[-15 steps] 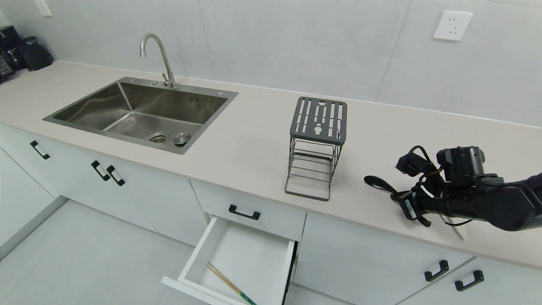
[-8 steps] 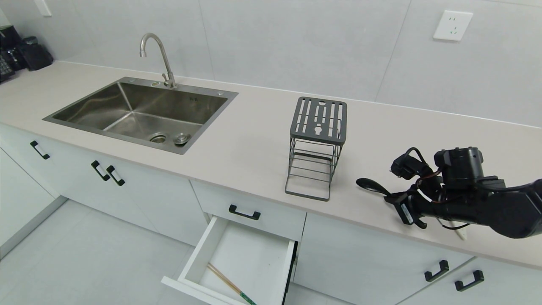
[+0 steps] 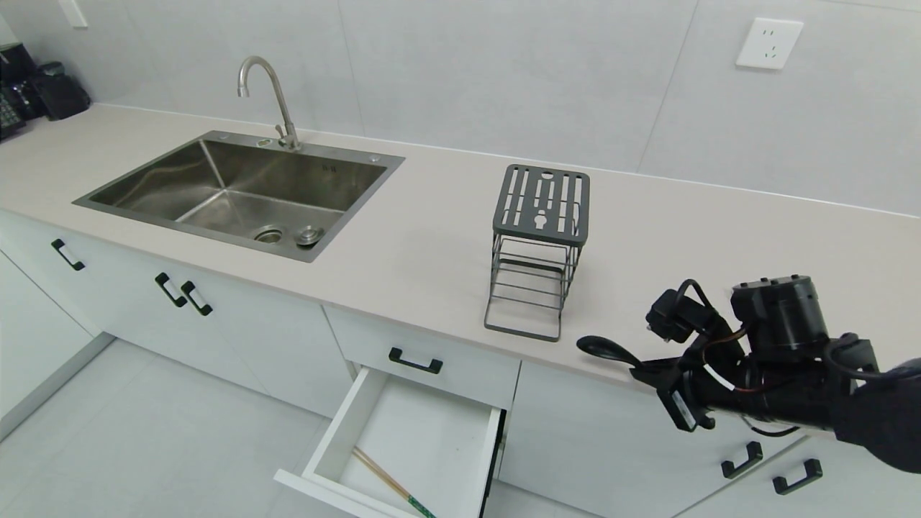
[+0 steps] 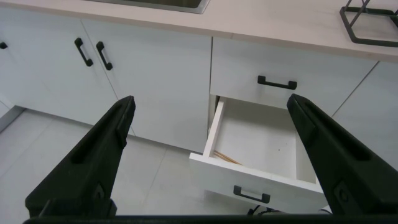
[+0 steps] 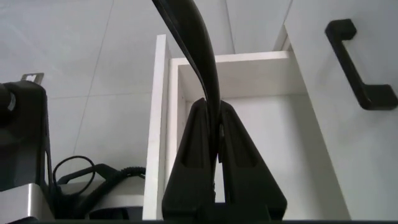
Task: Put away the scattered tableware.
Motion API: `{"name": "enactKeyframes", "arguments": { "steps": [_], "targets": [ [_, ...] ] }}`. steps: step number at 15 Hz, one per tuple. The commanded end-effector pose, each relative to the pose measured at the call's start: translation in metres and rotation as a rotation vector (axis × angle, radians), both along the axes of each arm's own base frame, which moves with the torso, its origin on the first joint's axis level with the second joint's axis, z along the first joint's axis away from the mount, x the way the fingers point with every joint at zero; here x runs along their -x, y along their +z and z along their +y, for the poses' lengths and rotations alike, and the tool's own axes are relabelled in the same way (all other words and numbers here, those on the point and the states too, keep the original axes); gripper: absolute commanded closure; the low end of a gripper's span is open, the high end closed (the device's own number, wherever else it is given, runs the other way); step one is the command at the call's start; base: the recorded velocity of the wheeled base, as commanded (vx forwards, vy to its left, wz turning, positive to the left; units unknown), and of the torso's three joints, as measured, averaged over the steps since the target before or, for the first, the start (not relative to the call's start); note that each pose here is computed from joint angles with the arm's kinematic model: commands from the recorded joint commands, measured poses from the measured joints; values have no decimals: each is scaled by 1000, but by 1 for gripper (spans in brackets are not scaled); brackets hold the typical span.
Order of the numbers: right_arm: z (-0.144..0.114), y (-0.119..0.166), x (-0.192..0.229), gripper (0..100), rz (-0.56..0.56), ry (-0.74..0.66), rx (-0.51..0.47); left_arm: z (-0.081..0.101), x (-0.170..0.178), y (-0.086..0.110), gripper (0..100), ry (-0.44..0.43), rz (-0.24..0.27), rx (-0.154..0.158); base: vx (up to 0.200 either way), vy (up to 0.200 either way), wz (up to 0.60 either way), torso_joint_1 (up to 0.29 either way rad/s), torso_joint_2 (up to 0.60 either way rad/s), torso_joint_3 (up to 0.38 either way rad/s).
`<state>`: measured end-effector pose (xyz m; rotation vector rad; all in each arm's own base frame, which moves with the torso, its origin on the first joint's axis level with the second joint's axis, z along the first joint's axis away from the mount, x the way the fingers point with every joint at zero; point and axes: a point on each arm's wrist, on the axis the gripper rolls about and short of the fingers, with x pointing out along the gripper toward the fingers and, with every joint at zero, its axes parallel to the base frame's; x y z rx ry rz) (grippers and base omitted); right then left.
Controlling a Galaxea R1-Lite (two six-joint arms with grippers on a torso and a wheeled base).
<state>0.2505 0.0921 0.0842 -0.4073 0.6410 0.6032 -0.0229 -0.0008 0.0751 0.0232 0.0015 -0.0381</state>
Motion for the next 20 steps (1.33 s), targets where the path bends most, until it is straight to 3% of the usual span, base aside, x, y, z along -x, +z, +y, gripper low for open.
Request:
{"name": "enactKeyframes", "arguments": {
  "steps": [1, 9, 12, 18, 20],
  "targets": [
    [17, 3, 19, 100, 7, 70, -14, 0, 0, 0, 0, 0, 1, 0, 0, 0, 0, 0, 0, 0],
    [57, 0, 46, 100, 37, 224, -31, 0, 0, 0, 0, 0, 1, 0, 0, 0, 0, 0, 0, 0],
    [87, 0, 64, 100, 50, 340, -52, 0, 0, 0, 0, 0, 1, 0, 0, 0, 0, 0, 0, 0],
    [150, -3, 43, 100, 42, 386, -135, 0, 0, 0, 0, 0, 1, 0, 0, 0, 0, 0, 0, 0],
    [164, -9, 53, 100, 78, 377, -151, 0, 0, 0, 0, 0, 1, 0, 0, 0, 0, 0, 0, 0]
  ]
}}
